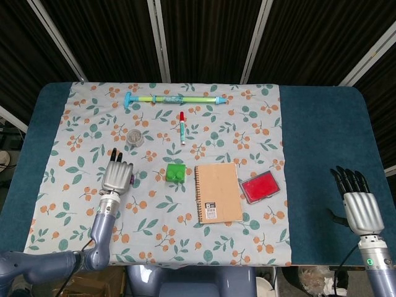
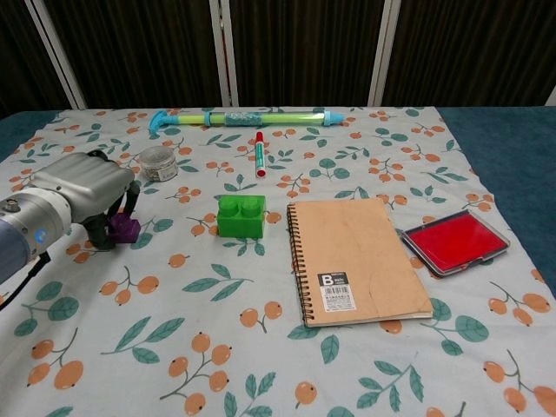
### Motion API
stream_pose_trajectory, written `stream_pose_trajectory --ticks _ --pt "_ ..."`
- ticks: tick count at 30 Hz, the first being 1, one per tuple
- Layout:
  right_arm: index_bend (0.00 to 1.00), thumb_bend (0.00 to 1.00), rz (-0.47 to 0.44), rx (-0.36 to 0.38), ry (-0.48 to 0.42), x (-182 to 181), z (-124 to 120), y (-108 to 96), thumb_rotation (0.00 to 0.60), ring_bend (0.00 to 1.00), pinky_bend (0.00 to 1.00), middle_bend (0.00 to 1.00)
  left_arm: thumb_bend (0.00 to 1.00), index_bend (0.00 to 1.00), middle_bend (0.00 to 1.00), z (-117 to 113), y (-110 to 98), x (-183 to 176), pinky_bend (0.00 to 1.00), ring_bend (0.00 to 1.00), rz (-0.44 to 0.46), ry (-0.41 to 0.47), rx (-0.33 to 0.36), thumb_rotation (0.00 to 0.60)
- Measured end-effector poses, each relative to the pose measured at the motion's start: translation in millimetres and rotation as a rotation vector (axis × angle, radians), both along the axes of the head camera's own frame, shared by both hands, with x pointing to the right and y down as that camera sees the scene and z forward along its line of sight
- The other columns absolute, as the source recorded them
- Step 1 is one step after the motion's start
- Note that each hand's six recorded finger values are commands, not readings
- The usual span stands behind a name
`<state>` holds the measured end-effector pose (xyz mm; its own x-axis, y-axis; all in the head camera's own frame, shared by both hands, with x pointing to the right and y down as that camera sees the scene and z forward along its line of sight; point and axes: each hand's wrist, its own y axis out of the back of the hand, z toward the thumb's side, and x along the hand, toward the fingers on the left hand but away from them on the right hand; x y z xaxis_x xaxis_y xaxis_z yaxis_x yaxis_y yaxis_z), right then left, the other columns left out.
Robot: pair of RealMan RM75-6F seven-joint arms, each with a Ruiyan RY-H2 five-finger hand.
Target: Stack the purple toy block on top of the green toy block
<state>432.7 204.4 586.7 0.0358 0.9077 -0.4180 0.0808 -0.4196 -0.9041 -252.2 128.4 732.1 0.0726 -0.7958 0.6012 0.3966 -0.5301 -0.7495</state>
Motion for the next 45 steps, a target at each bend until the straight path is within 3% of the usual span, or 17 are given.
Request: stream_pose_trajectory --ticks 32,45 --pt "0.02 0.22 -0.014 -0.013 0.003 -4.6 6.4 -1.3 0.600 0.06 0.00 0.06 0.28 0.48 0.49 1.5 0.2 -5.9 0.00 0.14 0.009 -0.049 0.022 0.600" --pt "0.02 0.22 -0.010 -0.017 0.008 -4.1 8.1 -1.9 0.600 0.06 0.00 0.06 0.29 0.46 0.44 6.3 1.2 -9.4 0.00 0.14 0.026 -0.090 0.031 0.600"
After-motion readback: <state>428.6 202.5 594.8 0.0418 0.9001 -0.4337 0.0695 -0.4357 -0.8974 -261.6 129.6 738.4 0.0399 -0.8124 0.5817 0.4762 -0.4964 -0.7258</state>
